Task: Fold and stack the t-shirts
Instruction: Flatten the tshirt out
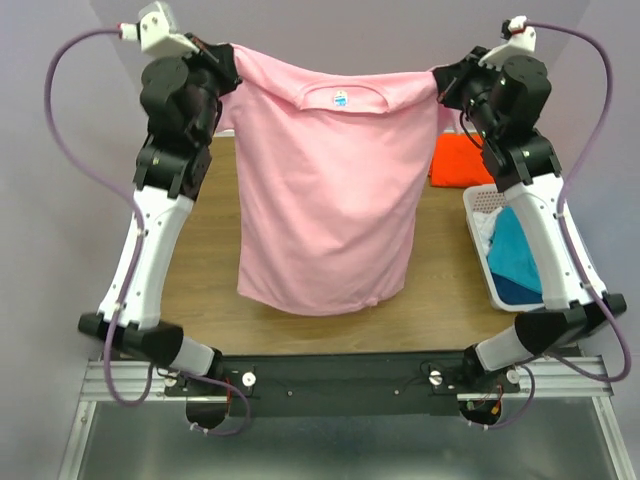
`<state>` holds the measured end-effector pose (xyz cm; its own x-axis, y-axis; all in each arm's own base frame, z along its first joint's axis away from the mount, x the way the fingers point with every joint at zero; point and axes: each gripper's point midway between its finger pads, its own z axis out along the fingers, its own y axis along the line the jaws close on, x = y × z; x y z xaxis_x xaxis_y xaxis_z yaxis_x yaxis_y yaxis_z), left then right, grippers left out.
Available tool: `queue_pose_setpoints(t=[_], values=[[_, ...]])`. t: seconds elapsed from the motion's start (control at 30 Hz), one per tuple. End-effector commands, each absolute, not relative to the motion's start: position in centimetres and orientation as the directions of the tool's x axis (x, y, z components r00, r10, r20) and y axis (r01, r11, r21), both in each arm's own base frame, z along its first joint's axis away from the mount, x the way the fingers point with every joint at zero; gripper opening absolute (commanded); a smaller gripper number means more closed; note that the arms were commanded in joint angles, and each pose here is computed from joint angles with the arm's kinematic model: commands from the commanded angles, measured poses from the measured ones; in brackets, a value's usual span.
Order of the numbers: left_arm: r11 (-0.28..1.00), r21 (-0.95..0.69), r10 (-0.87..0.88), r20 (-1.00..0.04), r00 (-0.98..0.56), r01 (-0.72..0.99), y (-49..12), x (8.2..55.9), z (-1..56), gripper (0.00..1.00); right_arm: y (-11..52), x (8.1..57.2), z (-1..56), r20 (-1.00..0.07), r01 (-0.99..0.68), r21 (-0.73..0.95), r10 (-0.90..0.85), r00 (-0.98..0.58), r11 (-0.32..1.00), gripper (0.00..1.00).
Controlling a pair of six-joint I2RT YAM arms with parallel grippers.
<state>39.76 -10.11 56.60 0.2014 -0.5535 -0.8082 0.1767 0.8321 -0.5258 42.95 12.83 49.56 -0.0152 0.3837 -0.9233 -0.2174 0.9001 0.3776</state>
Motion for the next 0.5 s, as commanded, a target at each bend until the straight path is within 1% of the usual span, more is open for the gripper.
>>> queue_pose_setpoints(t=[0.0, 0.07, 0.1, 0.17, 0.23, 0.27, 0.3, 0.33, 0.37, 0.4, 0.43, 0.47], values=[[0.85, -0.468, -0.52, -0.816, 0.253, 0.241, -9.4, 40.1, 61.8, 0.0, 11.7, 42.3, 56.9, -0.928, -0.245, 0.291, 0.335, 0.165, 0.925, 0.01], [0.859, -0.455, -0.505, -0.829, 0.24, 0.236, -9.3, 41.1, 62.0, 0.0, 11.9, 42.0, 59.1, -0.916, -0.269, 0.284, 0.343, 0.207, 0.92, 0.01], [0.86, -0.444, -0.503, -0.819, 0.276, 0.251, -9.0, 40.2, 63.8, 0.0, 11.8, 41.7, 59.6, -0.914, -0.274, 0.279, 0.341, 0.217, 0.92, 0.01], [0.863, -0.439, -0.499, -0.817, 0.29, 0.248, -8.4, 39.6, 64.2, 0.0, 11.7, 40.5, 60.1, -0.911, -0.289, 0.279, 0.347, 0.221, 0.916, 0.01], [0.87, -0.437, -0.488, -0.826, 0.282, 0.229, -7.9, 39.5, 63.2, 0.0, 12.1, 39.7, 59.1, -0.917, -0.313, 0.281, 0.35, 0.191, 0.907, 0.01], [0.87, -0.431, -0.489, -0.813, 0.317, 0.237, -7.2, 37.9, 64.1, 0.0, 12.4, 38.8, 57.5, -0.925, -0.33, 0.287, 0.35, 0.149, 0.9, 0.01], [0.873, -0.431, -0.485, -0.816, 0.314, 0.228, -7.0, 37.5, 63.4, 0.0, 12.9, 38.4, 56.3, -0.926, -0.351, 0.305, 0.362, 0.109, 0.885, 0.01], [0.883, -0.431, -0.466, -0.852, 0.24, 0.183, -7.2, 39.3, 58.9, 0.0, 13.0, 37.7, 55.3, -0.923, -0.355, 0.328, 0.378, 0.078, 0.875, 0.01], [0.884, -0.429, -0.467, -0.841, 0.273, 0.187, -6.6, 37.7, 59.2, 0.0, 13.6, 37.3, 53.1, -0.927, -0.375, 0.341, 0.374, 0.017, 0.862, 0.01], [0.884, -0.441, -0.468, -0.846, 0.257, 0.158, -6.1, 37.8, 57.4, 0.0, 13.9, 36.7, 49.8, -0.929, -0.371, 0.36, 0.366, -0.056, 0.856, 0.01], [0.891, -0.442, -0.453, -0.875, 0.169, 0.101, -6.0, 39.3, 51.8, 0.0, 14.3, 36.5, 47.1, -0.924, -0.367, 0.382, 0.363, -0.122, 0.848, 0.01], [0.89, -0.445, -0.455, -0.873, 0.176, 0.098, -5.6, 38.4, 51.0, 0.0, 15.0, 36.0, 44.5, -0.915, -0.367, 0.403, 0.356, -0.191, 0.838, 0.01]])
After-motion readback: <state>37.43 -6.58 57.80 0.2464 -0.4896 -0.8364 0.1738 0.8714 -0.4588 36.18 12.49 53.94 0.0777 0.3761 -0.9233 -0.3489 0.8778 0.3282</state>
